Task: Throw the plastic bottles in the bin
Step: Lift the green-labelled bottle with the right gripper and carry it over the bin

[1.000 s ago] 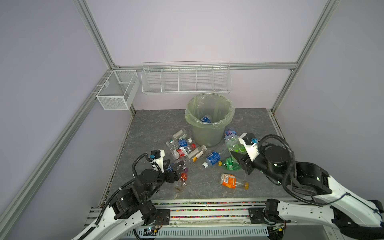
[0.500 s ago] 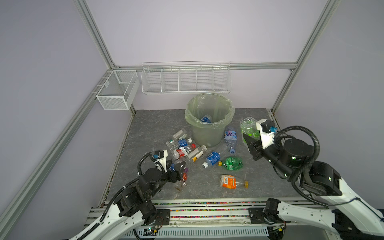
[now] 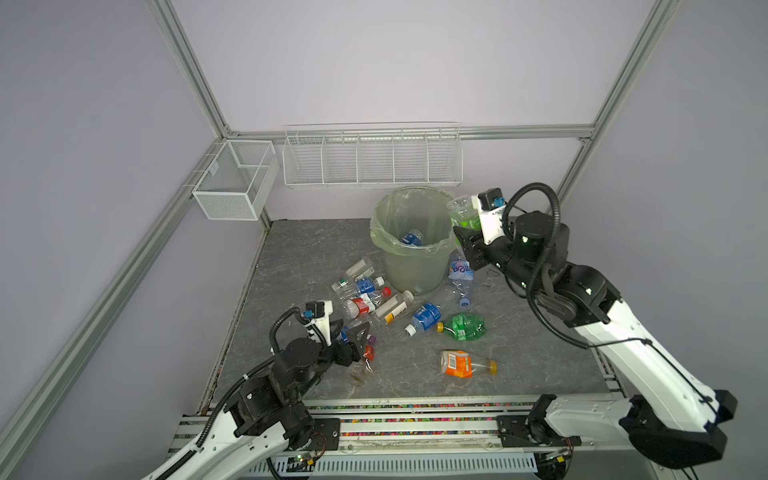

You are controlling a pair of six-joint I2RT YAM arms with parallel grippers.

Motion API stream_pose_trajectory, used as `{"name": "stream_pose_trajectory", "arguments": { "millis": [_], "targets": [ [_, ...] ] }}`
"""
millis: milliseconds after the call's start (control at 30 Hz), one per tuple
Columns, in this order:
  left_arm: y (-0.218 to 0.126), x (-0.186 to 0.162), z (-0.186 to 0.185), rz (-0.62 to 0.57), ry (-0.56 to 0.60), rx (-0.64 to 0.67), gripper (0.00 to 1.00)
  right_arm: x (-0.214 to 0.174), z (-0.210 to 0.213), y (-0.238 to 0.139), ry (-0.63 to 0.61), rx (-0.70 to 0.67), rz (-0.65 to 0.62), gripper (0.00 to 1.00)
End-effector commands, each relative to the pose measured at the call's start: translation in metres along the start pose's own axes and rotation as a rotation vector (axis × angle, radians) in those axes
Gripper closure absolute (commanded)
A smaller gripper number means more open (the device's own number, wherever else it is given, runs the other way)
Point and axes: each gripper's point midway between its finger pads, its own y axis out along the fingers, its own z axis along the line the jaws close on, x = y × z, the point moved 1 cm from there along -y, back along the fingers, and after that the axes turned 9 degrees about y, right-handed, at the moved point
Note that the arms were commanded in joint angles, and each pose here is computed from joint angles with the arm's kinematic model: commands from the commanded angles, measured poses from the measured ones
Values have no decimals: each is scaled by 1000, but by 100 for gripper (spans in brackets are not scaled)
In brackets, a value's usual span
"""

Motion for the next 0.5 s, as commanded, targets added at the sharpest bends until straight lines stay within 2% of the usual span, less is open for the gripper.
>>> {"name": "stream_pose_trajectory", "arguments": {
  "millis": [0,267,367,400,467],
  "targets": [
    [-3,-1,2,-1,-16,4,17,21,12,18,27,86,-31,71],
    [-7,2,2,-11,-21,3,17,35,12,93,72,116,37,70],
    [-9,5,2,-15,-25,1,17,31,10,122,91,118,87,66],
    [-10,5,1,-15,-25,-1,17,27,10,131,91,114,105,62],
    [-11,8,1,-19,-26,-2,17,20,8,142,88,99,139,34]
  ]
}}
